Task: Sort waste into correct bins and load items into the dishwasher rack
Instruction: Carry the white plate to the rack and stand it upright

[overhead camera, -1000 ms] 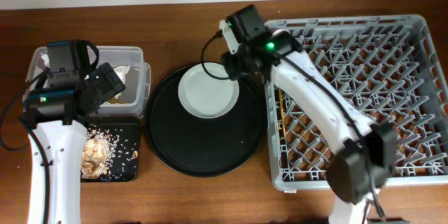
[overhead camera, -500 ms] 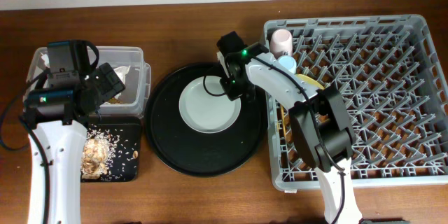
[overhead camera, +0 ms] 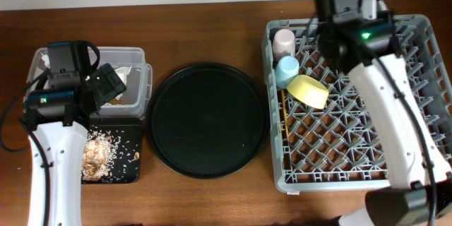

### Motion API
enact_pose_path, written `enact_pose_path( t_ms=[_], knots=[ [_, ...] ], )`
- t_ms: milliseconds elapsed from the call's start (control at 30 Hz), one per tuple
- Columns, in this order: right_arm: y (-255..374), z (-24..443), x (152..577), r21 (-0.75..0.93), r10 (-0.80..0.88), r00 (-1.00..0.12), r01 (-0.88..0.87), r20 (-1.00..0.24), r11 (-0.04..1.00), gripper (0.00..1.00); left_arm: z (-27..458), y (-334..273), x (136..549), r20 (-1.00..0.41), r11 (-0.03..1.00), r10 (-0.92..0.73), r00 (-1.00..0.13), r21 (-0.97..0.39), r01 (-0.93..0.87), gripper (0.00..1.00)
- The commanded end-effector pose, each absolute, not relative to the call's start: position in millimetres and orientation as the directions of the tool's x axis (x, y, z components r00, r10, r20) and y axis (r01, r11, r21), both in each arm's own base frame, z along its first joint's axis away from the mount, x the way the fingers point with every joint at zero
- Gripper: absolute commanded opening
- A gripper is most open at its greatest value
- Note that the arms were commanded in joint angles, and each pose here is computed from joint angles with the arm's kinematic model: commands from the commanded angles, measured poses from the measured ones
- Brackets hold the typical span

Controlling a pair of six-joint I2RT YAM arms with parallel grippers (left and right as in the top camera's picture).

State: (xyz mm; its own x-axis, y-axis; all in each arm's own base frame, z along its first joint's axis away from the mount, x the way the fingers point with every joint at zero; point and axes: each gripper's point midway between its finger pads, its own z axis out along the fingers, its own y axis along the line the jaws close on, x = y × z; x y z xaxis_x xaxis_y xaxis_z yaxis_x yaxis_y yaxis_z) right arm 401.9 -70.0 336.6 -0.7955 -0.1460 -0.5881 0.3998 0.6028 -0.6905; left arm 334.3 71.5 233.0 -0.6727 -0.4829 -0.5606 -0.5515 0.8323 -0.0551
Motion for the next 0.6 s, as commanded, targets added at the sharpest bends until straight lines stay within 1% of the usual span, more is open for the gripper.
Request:
enact_pose_path(
  t_ms=[0,133,200,300,333,367,400,433,467,500,533,567],
  knots=[
    [-89.7,306.1,409.3,-0.695,-0.089,-0.836,0.385,-0.541,0.607,0.04,239.0,72.4,335.0,-0.571,0.826,-0.491,-0.657,-0.068,-0.559,0.99],
    [-92.1,244.7,423.6,-0.747,-0.082,-0.909,0.282,-0.409,0.602,0.04,239.0,72.4,335.0,-0.571,0.826,-0.492,-0.657,-0.068,-0.559,0.99],
    [-86.4,217.0,430.0,-0.731,-0.073,-0.927,0.239,-0.367,0.639,0.04,239.0,72.4,335.0,-0.571,0.826,-0.491,-0.657,-0.068,-0.559,0.99],
    [-79.9,204.9,435.1,-0.699,-0.071,-0.929,0.221,-0.362,0.680,0.05,239.0,72.4,335.0,-0.572,0.826,-0.492,-0.657,-0.068,-0.559,0.99],
    [-78.6,204.3,436.8,-0.691,-0.070,-0.927,0.224,-0.370,0.687,0.11,239.0,72.4,335.0,-0.571,0.826,-0.491,-0.657,-0.068,-0.559,0.99],
    [-73.4,200.9,441.9,-0.659,-0.068,-0.919,0.225,-0.388,0.717,0.16,239.0,72.4,335.0,-0.572,0.826,-0.492,-0.657,-0.068,-0.559,0.99],
    [-71.2,199.3,443.2,-0.647,-0.067,-0.918,0.223,-0.392,0.729,0.28,239.0,72.4,335.0,-0.571,0.826,-0.492,-0.657,-0.068,-0.559,0.99],
    [-69.9,199.3,445.4,-0.638,-0.066,-0.913,0.228,-0.402,0.736,0.44,239.0,72.4,335.0,-0.572,0.826,-0.492,-0.657,-0.068,-0.559,0.99],
    [-69.7,200.4,445.6,-0.637,-0.066,-0.912,0.229,-0.405,0.736,0.49,239.0,72.4,335.0,-0.572,0.826,-0.491,-0.657,-0.068,-0.559,0.99],
    [-68.4,204.7,444.9,-0.625,-0.065,-0.907,0.234,-0.417,0.745,0.56,239.0,72.4,335.0,-0.571,0.826,-0.492,-0.657,-0.068,-0.559,0.99],
    [-54.5,214.0,446.5,-0.535,-0.058,-0.887,0.224,-0.458,0.814,0.66,239.0,72.4,335.0,-0.572,0.826,-0.492,-0.657,-0.068,-0.559,0.99],
    [-45.8,222.3,447.5,-0.480,-0.054,-0.872,0.215,-0.486,0.850,0.69,239.0,72.4,335.0,-0.571,0.826,-0.492,-0.657,-0.068,-0.559,0.99]
  ],
)
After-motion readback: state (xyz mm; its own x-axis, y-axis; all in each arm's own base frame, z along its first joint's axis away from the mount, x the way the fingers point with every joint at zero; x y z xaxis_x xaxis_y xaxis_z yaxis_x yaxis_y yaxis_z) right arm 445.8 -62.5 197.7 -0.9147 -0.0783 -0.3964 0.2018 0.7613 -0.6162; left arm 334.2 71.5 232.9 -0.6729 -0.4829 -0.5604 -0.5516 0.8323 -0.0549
